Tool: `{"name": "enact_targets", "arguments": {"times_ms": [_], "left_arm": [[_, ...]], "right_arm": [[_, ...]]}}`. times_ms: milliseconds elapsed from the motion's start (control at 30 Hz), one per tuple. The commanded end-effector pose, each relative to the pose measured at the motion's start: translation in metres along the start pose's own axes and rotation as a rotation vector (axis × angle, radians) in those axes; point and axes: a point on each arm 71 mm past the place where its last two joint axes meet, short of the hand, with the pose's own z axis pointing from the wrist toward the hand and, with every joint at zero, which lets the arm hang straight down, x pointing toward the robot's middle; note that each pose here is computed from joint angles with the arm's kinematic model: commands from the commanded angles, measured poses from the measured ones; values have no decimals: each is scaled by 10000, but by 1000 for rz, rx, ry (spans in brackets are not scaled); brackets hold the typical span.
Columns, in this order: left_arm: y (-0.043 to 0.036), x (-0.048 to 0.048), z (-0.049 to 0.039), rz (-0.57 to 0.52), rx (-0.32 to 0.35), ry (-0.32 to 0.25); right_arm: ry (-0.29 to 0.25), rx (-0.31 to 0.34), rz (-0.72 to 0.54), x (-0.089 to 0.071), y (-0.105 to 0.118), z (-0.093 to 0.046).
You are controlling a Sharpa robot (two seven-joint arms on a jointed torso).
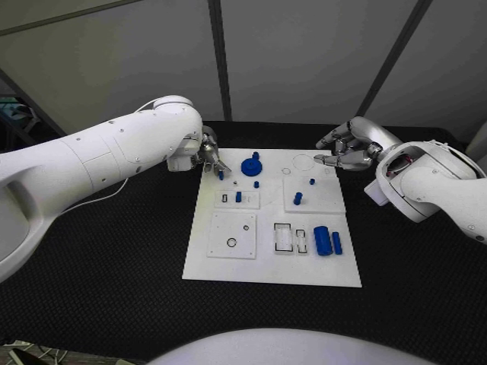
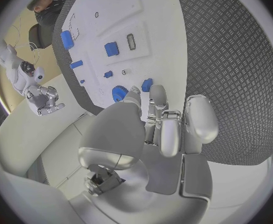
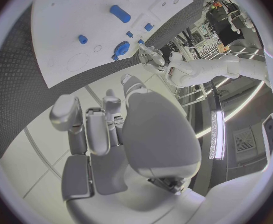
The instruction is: Assemble the parts on the task board
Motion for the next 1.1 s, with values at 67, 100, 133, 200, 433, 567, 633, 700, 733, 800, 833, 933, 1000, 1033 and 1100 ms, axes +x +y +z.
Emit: {"name": "enact_targets", "arguments": {"times_ms": [67, 100, 133, 200, 433, 567, 633, 700, 733, 800, 833, 933, 1000, 1033, 1100], "left_arm": [[-7, -14, -6, -14, 12, -11], [-6, -15, -7, -17, 14, -12], [-6, -16, -7, -19, 16, -13], [-6, -17, -8, -22, 19, -14], [-6, -13, -12, -38, 30, -8], [-3, -8, -17, -58, 40, 0], [0, -8, -20, -67, 45, 0], [10, -9, -26, -83, 51, 0], [18, -10, -30, -91, 53, 0], [34, -12, -38, -105, 60, -1], [38, -12, -41, -109, 62, -2], [58, -15, -57, -130, 75, -5], [70, -11, -73, -149, 87, -3], [76, -9, -82, -158, 93, -4], [88, -5, -106, -172, 107, -7]], "right_arm": [[7, -14, -1, 0, 16, 5], [7, -14, -1, -1, 13, 6], [7, -13, -1, -2, 10, 8], [7, -12, 0, -4, 4, 9], [4, -8, 0, -13, -18, 15], [3, -7, 0, -18, -27, 17], [2, -7, 0, -19, -30, 17], [1, -6, 0, -22, -33, 18], [1, -6, 0, -23, -35, 18], [0, -5, -1, -24, -38, 18], [0, -5, -1, -25, -39, 18], [-1, -5, -1, -27, -41, 17], [-2, -5, -1, -29, -42, 16], [-2, -5, -1, -30, -43, 16], [-3, -5, -1, -31, -45, 15]]}}
